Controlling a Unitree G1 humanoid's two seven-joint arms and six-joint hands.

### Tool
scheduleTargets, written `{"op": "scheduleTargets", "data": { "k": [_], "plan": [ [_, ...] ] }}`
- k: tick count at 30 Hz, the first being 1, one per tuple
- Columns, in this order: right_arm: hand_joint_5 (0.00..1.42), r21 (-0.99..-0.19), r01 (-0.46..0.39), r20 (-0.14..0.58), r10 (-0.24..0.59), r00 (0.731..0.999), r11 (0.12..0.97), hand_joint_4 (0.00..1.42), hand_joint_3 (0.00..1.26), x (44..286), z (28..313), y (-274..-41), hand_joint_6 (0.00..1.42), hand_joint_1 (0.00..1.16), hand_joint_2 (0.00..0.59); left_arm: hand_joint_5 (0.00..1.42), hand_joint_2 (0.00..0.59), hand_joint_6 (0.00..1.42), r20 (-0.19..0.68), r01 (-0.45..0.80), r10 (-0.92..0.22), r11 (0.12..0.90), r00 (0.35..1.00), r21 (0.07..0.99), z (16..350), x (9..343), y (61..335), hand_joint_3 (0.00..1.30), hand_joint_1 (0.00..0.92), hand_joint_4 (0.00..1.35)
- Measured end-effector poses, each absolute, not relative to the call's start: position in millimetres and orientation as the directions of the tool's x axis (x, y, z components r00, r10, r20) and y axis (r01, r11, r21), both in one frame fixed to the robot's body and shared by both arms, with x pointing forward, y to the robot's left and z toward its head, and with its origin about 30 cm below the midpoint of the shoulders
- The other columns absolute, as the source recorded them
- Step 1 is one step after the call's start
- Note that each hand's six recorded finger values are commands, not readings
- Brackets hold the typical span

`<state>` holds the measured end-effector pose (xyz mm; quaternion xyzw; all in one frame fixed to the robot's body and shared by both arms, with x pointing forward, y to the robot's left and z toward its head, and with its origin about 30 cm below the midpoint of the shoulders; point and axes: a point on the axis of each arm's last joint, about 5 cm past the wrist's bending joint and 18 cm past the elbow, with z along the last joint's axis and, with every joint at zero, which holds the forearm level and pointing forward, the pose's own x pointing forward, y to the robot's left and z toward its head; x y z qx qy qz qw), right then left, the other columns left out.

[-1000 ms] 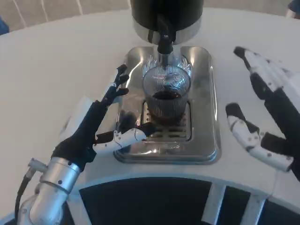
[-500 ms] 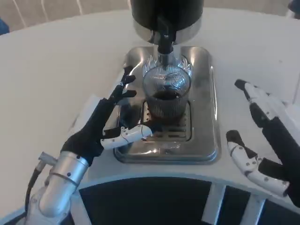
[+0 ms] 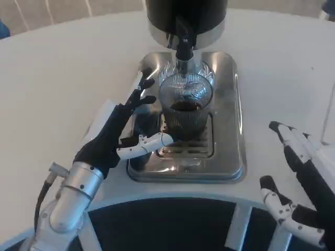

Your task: Grasp the cup under the faucet to collect the drink, then remove the cup.

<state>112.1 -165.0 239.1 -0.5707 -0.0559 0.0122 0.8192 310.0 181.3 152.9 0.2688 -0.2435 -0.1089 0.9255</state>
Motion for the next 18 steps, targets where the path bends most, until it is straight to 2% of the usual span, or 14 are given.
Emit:
{"op": "scheduleTargets", "data": {
  "k": [9,18],
  "plan": [
    [0.0,-0.936,0.002,0.034,0.086,0.996,0.352,0.0,0.0,109.7,233.9,-162.2,0.0,0.34,0.568,0.2,0.05,0.24,0.392,0.076,-0.337,0.832,0.856,0.549,155.5,314.4,179.6,0.0,0.432,0.0],
    [0.0,-0.932,-0.01,0.021,0.083,0.996,0.362,0.0,0.0,109.1,232.8,-161.0,0.0,0.34,0.567,0.21,0.052,0.24,0.382,0.098,-0.363,0.822,0.85,0.562,162.0,321.6,174.2,0.0,0.424,0.0]
  ]
}}
